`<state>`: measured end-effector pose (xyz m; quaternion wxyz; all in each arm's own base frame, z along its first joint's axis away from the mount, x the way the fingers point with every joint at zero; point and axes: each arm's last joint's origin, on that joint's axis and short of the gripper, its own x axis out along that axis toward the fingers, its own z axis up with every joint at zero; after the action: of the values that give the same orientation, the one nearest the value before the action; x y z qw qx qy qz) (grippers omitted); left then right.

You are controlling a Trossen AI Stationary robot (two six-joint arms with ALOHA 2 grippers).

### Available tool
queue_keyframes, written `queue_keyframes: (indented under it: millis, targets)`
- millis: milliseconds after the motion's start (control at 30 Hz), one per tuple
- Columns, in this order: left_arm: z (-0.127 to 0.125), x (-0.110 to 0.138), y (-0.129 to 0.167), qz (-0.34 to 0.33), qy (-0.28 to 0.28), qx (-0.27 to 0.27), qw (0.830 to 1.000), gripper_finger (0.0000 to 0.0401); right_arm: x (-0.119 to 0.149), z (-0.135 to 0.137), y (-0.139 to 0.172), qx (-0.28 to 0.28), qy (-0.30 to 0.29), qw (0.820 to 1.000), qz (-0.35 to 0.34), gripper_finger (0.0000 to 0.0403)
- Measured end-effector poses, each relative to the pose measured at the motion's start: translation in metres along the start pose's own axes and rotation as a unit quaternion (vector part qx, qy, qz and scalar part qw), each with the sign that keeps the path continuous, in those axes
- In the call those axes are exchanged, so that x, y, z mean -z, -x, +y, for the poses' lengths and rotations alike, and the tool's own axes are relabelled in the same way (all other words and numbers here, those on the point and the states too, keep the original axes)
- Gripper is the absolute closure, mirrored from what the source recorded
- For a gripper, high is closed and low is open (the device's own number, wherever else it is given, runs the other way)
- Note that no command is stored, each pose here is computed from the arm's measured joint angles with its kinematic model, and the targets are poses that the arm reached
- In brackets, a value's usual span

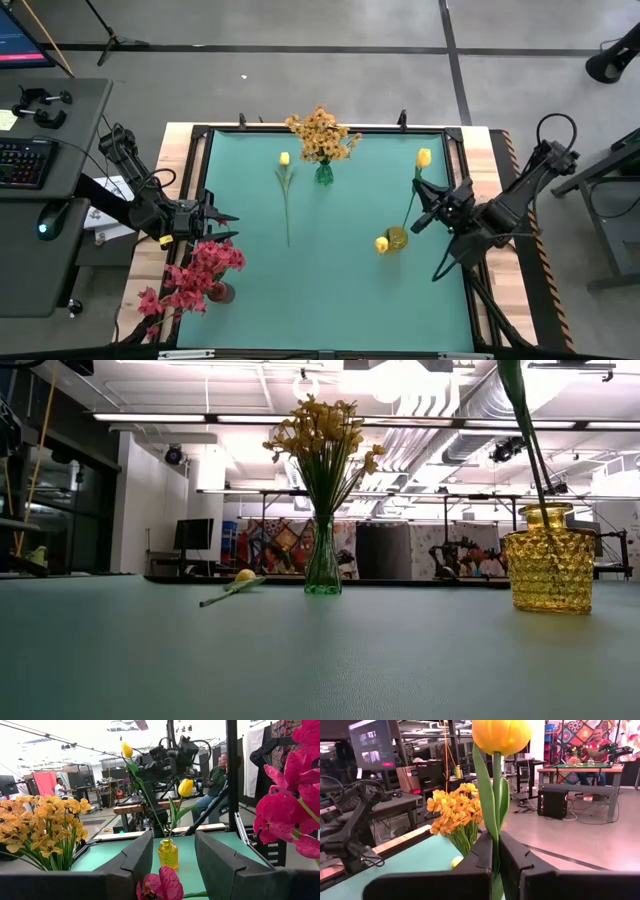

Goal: Sort flowers into vase by color
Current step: Put the right light yellow flower into the yellow flower

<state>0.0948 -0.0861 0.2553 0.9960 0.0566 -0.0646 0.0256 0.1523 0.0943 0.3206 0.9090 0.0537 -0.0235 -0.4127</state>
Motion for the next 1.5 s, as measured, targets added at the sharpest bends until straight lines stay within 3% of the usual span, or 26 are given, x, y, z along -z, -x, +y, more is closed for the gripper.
queue_keyframes:
  millis: [533, 1133, 1267, 1500]
  targets:
    - [0.000, 0.000, 0.000, 0.000, 0.000, 0.000, 1.000, 0.0265, 0.034, 0.025, -0.005, 0.009, 0.032, 0.999, 0.003, 0.0403]
    - [0.000, 0.000, 0.000, 0.000, 0.000, 0.000, 1.000, 0.0265, 0.041, 0.030, -0.004, -0.047, 0.046, 0.995, 0.081, 0.0387]
    - [0.000, 0.000, 0.000, 0.000, 0.000, 0.000, 1.000, 0.0265, 0.041, 0.030, -0.004, -0.060, 0.046, 0.992, 0.098, 0.0356]
    - [0.000, 0.000, 0.000, 0.000, 0.000, 0.000, 1.000, 0.0265, 0.044, 0.032, -0.003, -0.096, 0.063, 0.983, 0.142, 0.0252]
